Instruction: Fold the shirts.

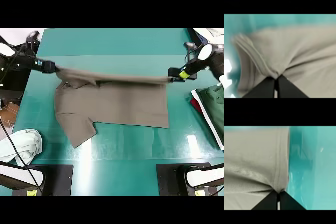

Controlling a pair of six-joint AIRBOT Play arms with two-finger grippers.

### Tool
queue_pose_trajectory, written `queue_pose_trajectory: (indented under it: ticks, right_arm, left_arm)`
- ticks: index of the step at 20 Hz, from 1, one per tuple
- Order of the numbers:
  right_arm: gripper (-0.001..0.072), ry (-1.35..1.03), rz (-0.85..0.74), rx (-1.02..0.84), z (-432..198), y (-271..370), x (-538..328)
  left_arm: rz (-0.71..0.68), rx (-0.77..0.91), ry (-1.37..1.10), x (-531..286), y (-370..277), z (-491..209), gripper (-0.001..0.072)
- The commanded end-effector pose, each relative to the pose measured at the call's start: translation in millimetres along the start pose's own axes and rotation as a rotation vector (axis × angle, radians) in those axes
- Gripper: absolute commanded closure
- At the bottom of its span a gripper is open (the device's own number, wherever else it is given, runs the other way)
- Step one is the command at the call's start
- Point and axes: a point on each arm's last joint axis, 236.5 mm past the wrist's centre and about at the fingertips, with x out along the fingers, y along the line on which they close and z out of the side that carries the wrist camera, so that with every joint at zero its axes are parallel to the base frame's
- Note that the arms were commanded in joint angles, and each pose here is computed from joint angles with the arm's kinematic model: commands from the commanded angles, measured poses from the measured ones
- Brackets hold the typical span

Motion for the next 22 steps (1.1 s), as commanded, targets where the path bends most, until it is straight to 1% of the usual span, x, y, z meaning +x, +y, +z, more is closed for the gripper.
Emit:
queue_pose_trajectory:
  ticks: [1, 5, 6, 7, 8, 9, 11, 13, 15, 17, 18, 19, 20, 21, 22]
  right_arm:
    - [0.0699, 0.067, -0.024, -0.036, -33, 8, 20]
    - [0.0694, 0.095, -0.017, -0.039, -46, 13, 23]
    - [0.0669, 0.109, -0.019, -0.039, -49, 13, 23]
    - [0.0489, 0.120, -0.018, -0.038, -52, 13, 22]
    - [0.0328, 0.139, 0.002, -0.034, -56, 17, 21]
    - [0.0325, 0.156, 0.019, -0.023, -58, 19, 18]
    - [0.0327, 0.196, 0.081, -0.047, -63, 26, 6]
    - [0.0328, 0.223, 0.180, -0.070, -69, 36, -14]
    - [0.0329, 0.198, 0.257, -0.049, -70, 41, -34]
    - [0.0330, 0.145, 0.277, -0.012, -70, 34, -48]
    - [0.0339, 0.110, 0.283, 0.000, -70, 30, -53]
    - [0.0341, 0.075, 0.284, 0.015, -70, 26, -57]
    - [0.0363, 0.049, 0.280, 0.026, -71, 22, -59]
    - [0.0415, 0.026, 0.276, 0.039, -73, 19, -60]
    - [0.0415, 0.016, 0.274, 0.043, -76, 18, -61]
  left_arm:
    - [0.061, -0.021, 0.233, 2, 17, -60, 0.0683]
    - [0.030, -0.076, 0.322, 9, 11, -91, 0.0682]
    - [0.027, -0.102, 0.338, 9, 10, -95, 0.0656]
    - [0.029, -0.134, 0.346, 8, 9, -97, 0.0415]
    - [0.033, -0.164, 0.350, 8, 8, -98, 0.0177]
    - [0.039, -0.187, 0.357, 6, 8, -99, 0.0163]
    - [0.045, -0.208, 0.392, -2, 8, -107, 0.0164]
    - [0.045, -0.245, 0.413, -19, 8, -116, 0.0164]
    - [0.063, -0.279, 0.388, -38, 7, -129, 0.0165]
    - [0.097, -0.320, 0.358, -50, -1, -154, 0.0165]
    - [0.107, -0.343, 0.347, -52, -8, -169, 0.0233]
    - [0.105, -0.361, 0.331, -53, -17, -187, 0.0338]
    - [0.097, -0.383, 0.324, -52, -25, -205, 0.0351]
    - [0.080, -0.408, 0.329, -49, -36, -225, 0.0350]
    - [0.060, -0.432, 0.351, -47, -46, -244, 0.0350]
